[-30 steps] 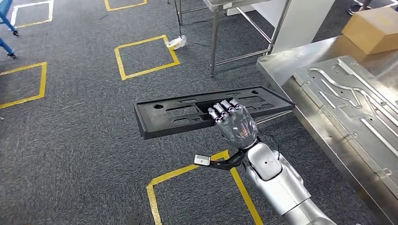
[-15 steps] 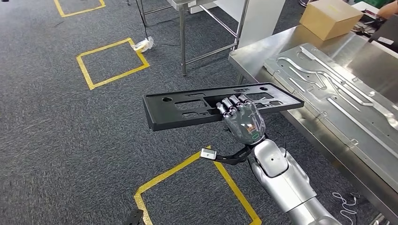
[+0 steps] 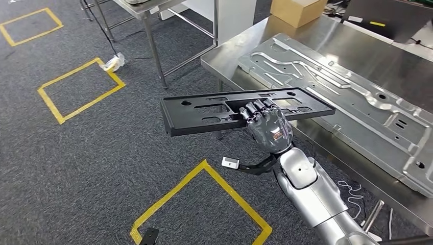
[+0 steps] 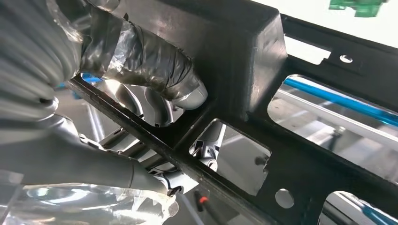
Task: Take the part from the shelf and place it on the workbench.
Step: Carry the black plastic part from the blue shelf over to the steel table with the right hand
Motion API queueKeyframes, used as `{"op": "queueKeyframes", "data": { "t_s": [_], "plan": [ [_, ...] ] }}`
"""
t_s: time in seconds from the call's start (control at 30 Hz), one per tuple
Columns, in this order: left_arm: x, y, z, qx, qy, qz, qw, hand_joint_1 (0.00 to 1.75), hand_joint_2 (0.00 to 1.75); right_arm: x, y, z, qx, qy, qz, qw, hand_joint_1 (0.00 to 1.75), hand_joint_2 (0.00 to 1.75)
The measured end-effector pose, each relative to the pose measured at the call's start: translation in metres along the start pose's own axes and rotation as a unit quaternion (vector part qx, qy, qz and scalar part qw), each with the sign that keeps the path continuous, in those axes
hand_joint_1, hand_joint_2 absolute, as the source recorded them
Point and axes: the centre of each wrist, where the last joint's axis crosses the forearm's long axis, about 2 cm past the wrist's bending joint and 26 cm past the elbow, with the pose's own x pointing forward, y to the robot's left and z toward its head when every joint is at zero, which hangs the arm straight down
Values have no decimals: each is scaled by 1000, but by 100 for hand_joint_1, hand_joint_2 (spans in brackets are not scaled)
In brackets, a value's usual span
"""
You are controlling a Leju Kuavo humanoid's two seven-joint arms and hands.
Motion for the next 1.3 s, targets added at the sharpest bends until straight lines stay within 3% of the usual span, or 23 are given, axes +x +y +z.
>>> {"op": "queueKeyframes", "data": {
  "t_s": [0.87,1.3],
  "plan": [
    [6,-1,0,2,-1,0,1000,0,175,-2,0,4,3,2,3,1000,175,175],
    [-2,-2,1,1,34,1,999,0,175,1,-1,0,-3,6,3,1000,175,175]
  ]
}}
